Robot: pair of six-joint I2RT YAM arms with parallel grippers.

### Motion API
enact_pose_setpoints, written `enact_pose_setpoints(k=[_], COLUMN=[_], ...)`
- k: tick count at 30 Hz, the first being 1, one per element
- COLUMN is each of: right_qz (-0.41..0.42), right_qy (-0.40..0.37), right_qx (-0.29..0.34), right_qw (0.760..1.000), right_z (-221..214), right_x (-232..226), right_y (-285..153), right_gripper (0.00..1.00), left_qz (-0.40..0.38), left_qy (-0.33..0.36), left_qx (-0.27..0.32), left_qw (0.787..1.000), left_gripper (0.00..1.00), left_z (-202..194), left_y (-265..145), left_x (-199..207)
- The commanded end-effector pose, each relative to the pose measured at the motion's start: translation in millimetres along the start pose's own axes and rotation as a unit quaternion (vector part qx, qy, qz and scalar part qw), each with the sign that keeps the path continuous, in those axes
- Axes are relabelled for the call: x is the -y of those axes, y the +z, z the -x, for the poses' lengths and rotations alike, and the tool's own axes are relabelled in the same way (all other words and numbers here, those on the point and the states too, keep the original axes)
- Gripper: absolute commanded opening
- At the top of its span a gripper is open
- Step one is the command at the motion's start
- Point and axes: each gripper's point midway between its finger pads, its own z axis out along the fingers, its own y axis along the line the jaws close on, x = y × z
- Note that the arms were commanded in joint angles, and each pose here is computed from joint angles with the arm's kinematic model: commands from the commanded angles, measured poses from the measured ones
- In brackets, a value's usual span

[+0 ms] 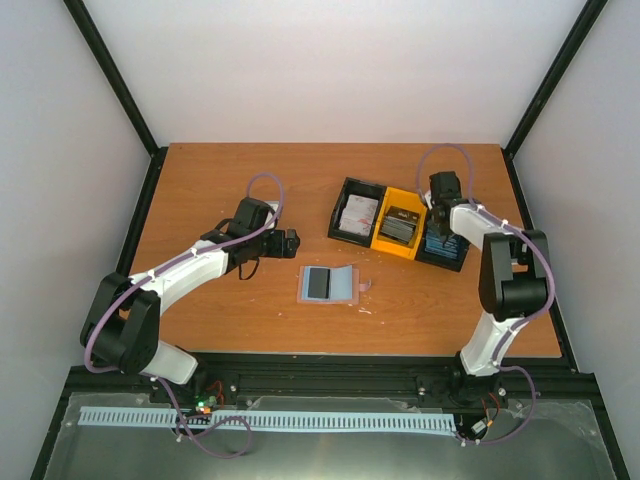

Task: Put the credit cards into the card holder
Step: Pick up the credit card from the storage box.

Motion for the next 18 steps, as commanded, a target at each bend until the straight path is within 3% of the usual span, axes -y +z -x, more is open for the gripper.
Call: enact_pose_setpoints(k=[1, 7, 12, 15, 18], right_qz=[-0.016, -0.014, 0.026, 0.117, 0.247], right_qy=[0.031, 0.05, 0.119, 0.188, 0.238], right_qx=[0.025, 0.035, 0.095, 0.151, 0.223], right_qw=[0.999, 0.998, 0.988, 0.963, 0.912], right_z=[3.7, -8.7, 3.8, 21.3, 41.0], right_x=[20.0, 21.2, 30.8, 17.3, -12.7], right_y=[-37.3, -73.0, -123.6, -160.7, -201.3], right_gripper=[0.03, 0.03, 0.03, 0.03, 0.03], left_qz=[-0.003, -0.021, -0.054, -0.077, -0.114], left_qy=[0.009, 0.015, 0.025, 0.029, 0.034], left_qx=[0.021, 0.027, 0.044, 0.065, 0.094], left_qw=[1.0, 0.999, 0.997, 0.994, 0.988], left_gripper=[0.91, 0.92, 0.94, 0.97, 1.0], left_z=[14.6, 20.3, 30.4, 41.5, 55.4], left_y=[-3.8, -8.8, -21.9, -35.8, -55.2], left_x=[3.4, 11.1, 25.9, 37.0, 53.1])
